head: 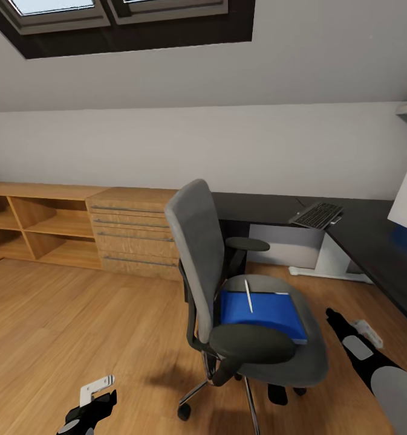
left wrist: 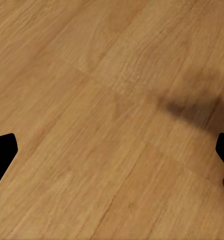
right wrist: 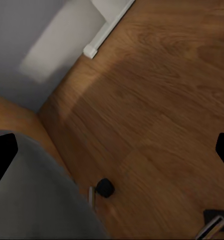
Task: In the bedroom, organize the workspace by keeping the computer under the desk, ensuring the monitor is on the desk, placing the keyboard on the desk next to the monitor, placing the mouse on the desk next to the keyboard, moving the folder from the swivel chair onto the desk next to the mouse, stacking the notebook on top of the folder with the pen on top of the notebook, and positioning the swivel chair next to the desk.
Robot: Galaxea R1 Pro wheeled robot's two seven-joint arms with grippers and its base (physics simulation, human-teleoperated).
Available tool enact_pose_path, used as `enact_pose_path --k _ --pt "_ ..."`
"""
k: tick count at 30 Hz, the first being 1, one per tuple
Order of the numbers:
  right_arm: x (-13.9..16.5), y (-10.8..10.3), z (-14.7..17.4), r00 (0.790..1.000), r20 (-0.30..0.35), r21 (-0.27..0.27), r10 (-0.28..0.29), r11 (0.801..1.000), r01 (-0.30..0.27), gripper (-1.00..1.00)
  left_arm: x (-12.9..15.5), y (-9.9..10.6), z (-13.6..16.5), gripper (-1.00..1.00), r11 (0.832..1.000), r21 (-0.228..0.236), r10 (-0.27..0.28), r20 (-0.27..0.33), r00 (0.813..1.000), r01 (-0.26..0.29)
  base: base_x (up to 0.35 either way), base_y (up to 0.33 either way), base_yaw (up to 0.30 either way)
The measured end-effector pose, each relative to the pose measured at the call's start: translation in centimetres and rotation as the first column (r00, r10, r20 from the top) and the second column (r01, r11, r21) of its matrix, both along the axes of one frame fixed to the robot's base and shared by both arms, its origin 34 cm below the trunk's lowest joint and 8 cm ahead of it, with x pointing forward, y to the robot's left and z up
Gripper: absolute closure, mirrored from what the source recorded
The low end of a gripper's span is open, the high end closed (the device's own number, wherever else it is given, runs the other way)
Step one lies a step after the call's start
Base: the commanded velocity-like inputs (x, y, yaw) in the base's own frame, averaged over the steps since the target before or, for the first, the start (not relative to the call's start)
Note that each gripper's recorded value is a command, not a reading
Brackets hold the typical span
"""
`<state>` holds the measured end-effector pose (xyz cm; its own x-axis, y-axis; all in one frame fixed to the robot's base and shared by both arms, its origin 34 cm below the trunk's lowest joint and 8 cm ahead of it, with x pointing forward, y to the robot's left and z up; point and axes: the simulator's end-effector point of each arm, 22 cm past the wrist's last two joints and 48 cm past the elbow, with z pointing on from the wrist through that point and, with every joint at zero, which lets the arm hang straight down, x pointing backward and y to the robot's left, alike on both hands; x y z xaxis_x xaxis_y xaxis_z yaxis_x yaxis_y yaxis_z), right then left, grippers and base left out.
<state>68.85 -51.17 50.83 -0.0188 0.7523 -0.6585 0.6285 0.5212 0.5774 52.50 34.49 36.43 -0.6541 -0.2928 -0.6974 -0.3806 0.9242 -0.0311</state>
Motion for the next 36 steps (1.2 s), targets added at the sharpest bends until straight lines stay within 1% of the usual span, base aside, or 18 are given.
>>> enact_pose_path --k 2,4,7,9,10,14,25,30,32,34,36 --pt "0.1 0.2 -0.1 1.0 -0.003 0.014 0.023 1.0 -0.023 -1.0 0.0 0.0 0.0 -1.0 1.0 0.0 0.0 0.0 1.0 0.0 0.0 0.0 0.0" --pt "0.5 1.3 -0.2 0.997 0.001 0.049 0.081 0.996 -0.081 -1.0 0.0 0.0 0.0 -1.0 1.0 0.0 -0.001 0.001 1.0 0.001 0.0 0.0 0.0" --pt "0.9 3.2 -0.6 0.987 0.008 0.109 0.159 0.981 -0.159 -1.0 0.0 0.1 0.1 -1.0 1.0 0.0 0.003 0.002 1.0 -0.003 0.0 0.0 0.0" --pt "0.9 3.6 -0.7 0.985 0.007 0.124 0.174 0.977 -0.173 -1.0 0.1 0.2 0.2 -1.0 1.0 0.0 0.007 0.004 1.0 -0.007 0.0 0.0 0.0" --pt "0.8 3.7 -1.0 0.983 0.006 0.136 0.184 0.974 -0.183 -1.0 0.2 0.5 0.2 -1.0 1.0 -0.005 0.019 0.012 1.0 -0.019 0.0 0.0 0.0" --pt "0.6 3.9 -1.8 0.982 0.011 0.146 0.191 0.971 -0.19 -1.0 0.4 1.2 0.0 -1.0 0.998 -0.02 0.054 0.035 0.998 -0.054 0.0 0.0 0.0" --pt "0.1 3.8 -4.0 0.982 0.021 0.145 0.188 0.971 -0.189 -1.0 0.0 1.5 -2.1 -1.0 0.998 -0.025 0.066 0.046 0.997 -0.065 0.0 0.0 0.0" --pt "0.3 3.9 -3.7 0.981 0.041 0.152 0.19 0.969 -0.194 -1.0 0.0 1.5 -2.1 -1.0 0.998 -0.025 0.066 0.046 0.997 -0.064 0.0 0.0 0.006" --pt "0.6 4.2 -3.4 0.978 0.062 0.153 0.201 0.966 -0.209 -1.0 -0.1 1.4 -2.2 -1.0 0.998 -0.025 0.064 0.044 0.997 -0.063 0.0 0.0 0.189" --pt "0.7 4.4 -3.3 0.976 0.07 0.154 0.206 0.964 -0.215 -1.0 -0.2 1.3 -2.3 -1.0 0.998 -0.024 0.062 0.041 0.997 -0.061 0.0 0.0 0.252" --pt "0.7 4.1 -3.1 0.976 0.073 0.152 0.203 0.965 -0.212 -1.0 -0.2 1.3 -2.3 -1.0 0.998 -0.023 0.061 0.04 0.997 -0.06 0.0 0.0 0.266"
